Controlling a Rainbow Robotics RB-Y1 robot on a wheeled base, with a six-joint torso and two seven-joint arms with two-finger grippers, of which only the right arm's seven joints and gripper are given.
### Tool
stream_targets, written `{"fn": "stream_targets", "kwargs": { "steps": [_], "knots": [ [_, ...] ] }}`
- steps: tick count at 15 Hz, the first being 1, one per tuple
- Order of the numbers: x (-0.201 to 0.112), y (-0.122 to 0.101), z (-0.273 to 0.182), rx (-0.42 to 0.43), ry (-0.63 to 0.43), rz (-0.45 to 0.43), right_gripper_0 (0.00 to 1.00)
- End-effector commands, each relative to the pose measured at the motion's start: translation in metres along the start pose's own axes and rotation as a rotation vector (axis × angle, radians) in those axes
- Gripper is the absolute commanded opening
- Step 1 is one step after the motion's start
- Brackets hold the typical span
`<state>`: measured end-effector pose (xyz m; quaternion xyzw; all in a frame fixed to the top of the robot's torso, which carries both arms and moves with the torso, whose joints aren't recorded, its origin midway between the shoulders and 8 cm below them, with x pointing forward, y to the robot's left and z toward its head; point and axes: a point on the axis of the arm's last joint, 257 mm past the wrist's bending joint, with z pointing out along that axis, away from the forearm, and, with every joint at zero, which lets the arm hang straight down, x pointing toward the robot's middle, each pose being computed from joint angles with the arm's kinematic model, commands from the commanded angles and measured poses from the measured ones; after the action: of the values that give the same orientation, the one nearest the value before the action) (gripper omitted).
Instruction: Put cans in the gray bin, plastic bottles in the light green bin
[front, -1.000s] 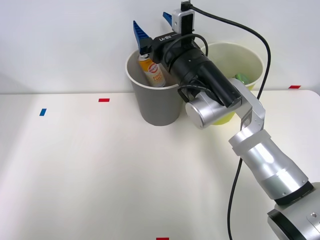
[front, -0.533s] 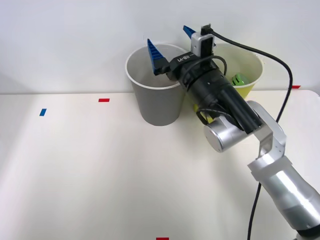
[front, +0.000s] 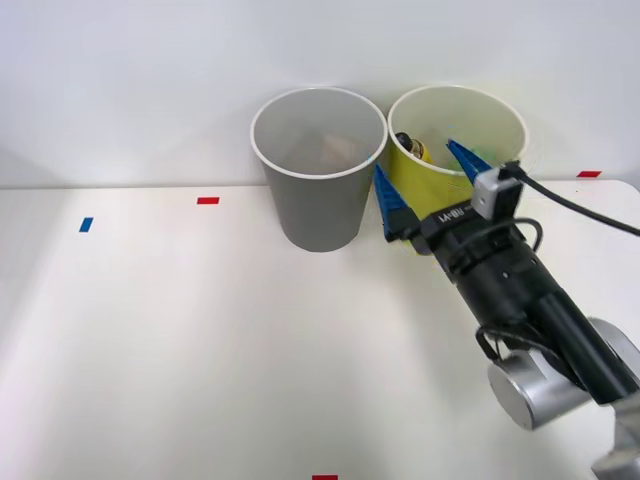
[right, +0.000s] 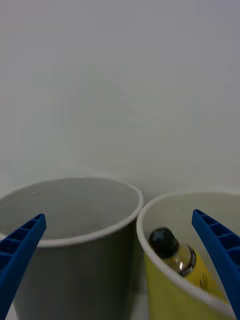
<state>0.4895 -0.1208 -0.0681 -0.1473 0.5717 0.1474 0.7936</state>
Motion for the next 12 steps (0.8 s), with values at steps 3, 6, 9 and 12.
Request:
{"fn": "stream_targets", "kwargs": {
  "steps": [3, 6, 9, 12],
  "knots": [
    [0.037, -0.009, -0.089, 0.116, 0.09, 0.105, 1.0],
    [0.067, -0.015, -0.128, 0.186, 0.168, 0.148, 1.0],
    [0.086, -0.018, -0.155, 0.246, 0.221, 0.183, 1.0],
    [0.094, -0.023, -0.171, 0.282, 0.248, 0.184, 1.0]
  ]
}}
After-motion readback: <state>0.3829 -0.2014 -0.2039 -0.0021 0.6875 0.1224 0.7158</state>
